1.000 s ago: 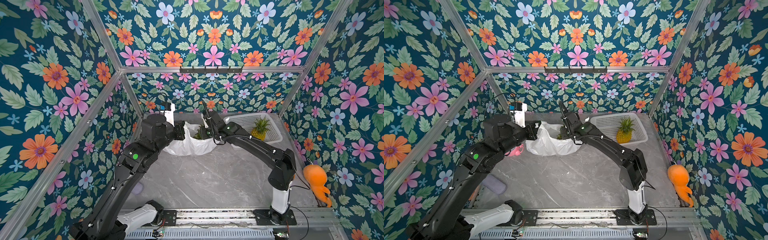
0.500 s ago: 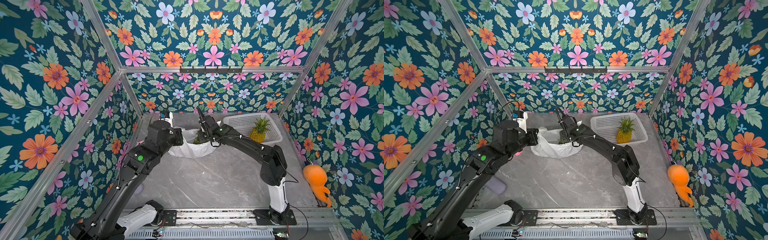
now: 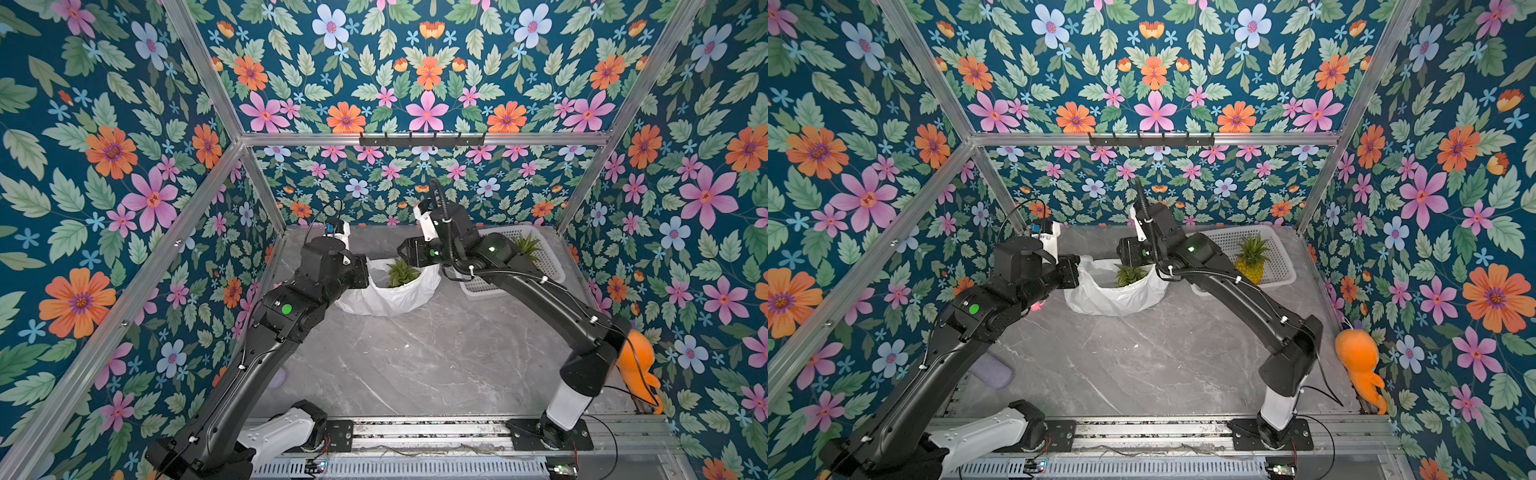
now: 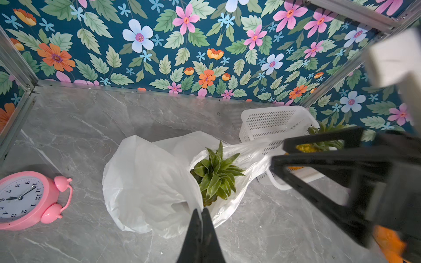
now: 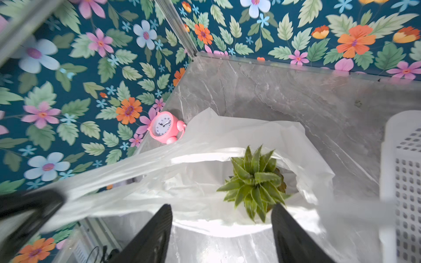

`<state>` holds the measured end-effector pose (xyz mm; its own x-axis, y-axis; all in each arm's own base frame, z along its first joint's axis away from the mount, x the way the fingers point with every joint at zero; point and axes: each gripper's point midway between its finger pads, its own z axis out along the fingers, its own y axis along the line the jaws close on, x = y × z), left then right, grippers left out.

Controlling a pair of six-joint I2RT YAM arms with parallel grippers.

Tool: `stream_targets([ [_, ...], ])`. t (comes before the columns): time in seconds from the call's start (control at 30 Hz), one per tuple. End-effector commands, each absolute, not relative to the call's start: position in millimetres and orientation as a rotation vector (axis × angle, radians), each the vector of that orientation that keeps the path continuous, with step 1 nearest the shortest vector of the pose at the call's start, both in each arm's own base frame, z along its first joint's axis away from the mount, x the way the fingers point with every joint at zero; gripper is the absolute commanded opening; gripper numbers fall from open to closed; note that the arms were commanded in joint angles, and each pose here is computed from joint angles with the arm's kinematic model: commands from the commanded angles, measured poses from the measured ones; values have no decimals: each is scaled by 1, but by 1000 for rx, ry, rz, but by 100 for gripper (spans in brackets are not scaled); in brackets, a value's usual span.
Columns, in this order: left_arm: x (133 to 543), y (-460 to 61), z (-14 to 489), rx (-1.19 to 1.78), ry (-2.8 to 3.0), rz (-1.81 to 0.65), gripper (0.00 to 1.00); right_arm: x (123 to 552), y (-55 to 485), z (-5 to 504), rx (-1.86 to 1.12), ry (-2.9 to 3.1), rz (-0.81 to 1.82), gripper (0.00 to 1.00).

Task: Place the pineapple into a plastic bag & tie a knot
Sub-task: Place the pineapple in the plastic bag, then pick up the pineapple from the basket.

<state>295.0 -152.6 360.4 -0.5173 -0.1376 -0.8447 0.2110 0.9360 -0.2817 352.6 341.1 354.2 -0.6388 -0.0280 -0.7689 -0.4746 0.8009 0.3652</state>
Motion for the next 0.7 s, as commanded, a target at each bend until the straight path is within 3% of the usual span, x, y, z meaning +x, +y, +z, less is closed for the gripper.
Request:
stream_targets([
  [0.0, 294, -153, 364, 74, 2057, -429, 0, 341, 289, 397, -240, 2080, 660, 77],
  [0.1, 293, -150, 363, 74, 2056, -417, 0, 342, 210, 383, -49, 2113, 495, 93],
  [0.2, 293, -149, 363, 77, 2053, -413, 0, 344, 131, 345, 155, 2196, 307, 99],
  [0.4, 293, -150, 362, 82, 2052, -410, 0, 364, 47, 302, 326, 2295, 67, 99],
  [0.67, 292, -148, 367, 76, 2038, -415, 0, 424, 7, 268, 439, 2361, 10, 99],
])
